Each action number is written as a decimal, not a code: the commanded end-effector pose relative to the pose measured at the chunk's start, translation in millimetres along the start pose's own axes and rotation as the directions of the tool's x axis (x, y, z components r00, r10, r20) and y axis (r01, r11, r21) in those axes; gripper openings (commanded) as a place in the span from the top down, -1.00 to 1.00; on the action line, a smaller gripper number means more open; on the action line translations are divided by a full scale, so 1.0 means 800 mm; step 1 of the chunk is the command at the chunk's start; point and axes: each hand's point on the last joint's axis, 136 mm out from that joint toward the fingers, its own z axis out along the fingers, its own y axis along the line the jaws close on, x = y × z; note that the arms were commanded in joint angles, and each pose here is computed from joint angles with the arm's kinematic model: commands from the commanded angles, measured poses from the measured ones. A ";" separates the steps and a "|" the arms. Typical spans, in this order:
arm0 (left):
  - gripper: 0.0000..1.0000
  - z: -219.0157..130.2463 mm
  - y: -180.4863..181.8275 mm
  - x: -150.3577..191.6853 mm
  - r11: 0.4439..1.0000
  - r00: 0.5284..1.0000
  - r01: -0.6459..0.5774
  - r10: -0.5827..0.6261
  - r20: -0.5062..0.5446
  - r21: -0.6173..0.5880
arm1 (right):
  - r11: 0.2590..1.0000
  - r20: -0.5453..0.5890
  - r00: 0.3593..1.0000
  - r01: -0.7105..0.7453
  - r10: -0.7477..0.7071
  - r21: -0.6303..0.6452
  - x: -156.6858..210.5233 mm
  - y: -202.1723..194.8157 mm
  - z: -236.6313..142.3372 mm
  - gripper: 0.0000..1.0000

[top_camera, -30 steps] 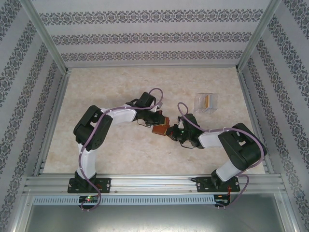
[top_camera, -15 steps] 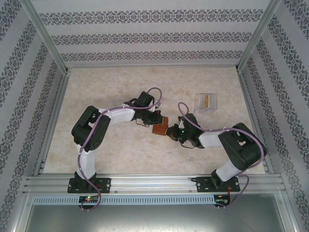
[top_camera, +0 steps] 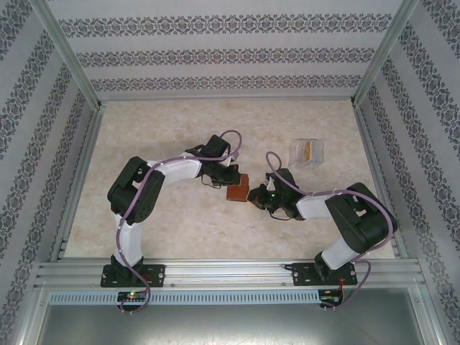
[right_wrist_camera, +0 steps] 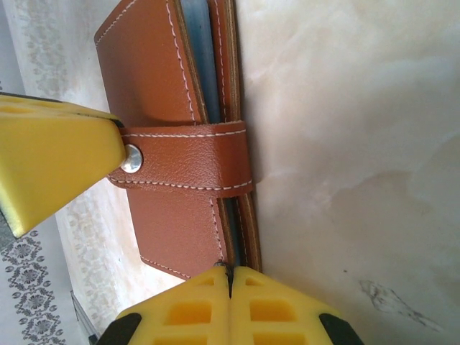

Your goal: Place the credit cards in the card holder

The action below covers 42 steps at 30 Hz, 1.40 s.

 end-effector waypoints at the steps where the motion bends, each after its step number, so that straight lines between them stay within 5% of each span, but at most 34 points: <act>1: 1.00 0.002 0.007 0.000 1.000 1.000 0.008 -0.008 -0.026 -0.007 | 1.000 0.006 1.000 -0.006 0.006 0.021 -0.003 -0.006 -0.003 1.00; 16: 1.00 0.013 -0.002 0.000 0.997 0.999 0.040 -0.038 -0.027 0.064 | 1.000 0.000 1.000 -0.009 0.009 0.023 -0.004 -0.007 -0.001 1.00; 31: 1.00 0.026 0.021 0.010 0.999 0.998 0.044 -0.044 -0.051 0.007 | 1.000 0.004 1.000 -0.009 0.009 0.012 -0.007 -0.001 -0.002 1.00; 35: 1.00 0.033 0.035 0.013 0.998 0.996 0.056 -0.058 -0.064 -0.024 | 1.000 0.025 1.000 0.002 -0.001 -0.010 -0.015 0.013 -0.010 0.77; 42: 1.00 0.036 0.050 0.014 0.996 0.995 0.065 -0.069 -0.069 -0.055 | 0.999 0.085 0.995 0.047 -0.046 -0.012 -0.037 0.036 -0.033 0.64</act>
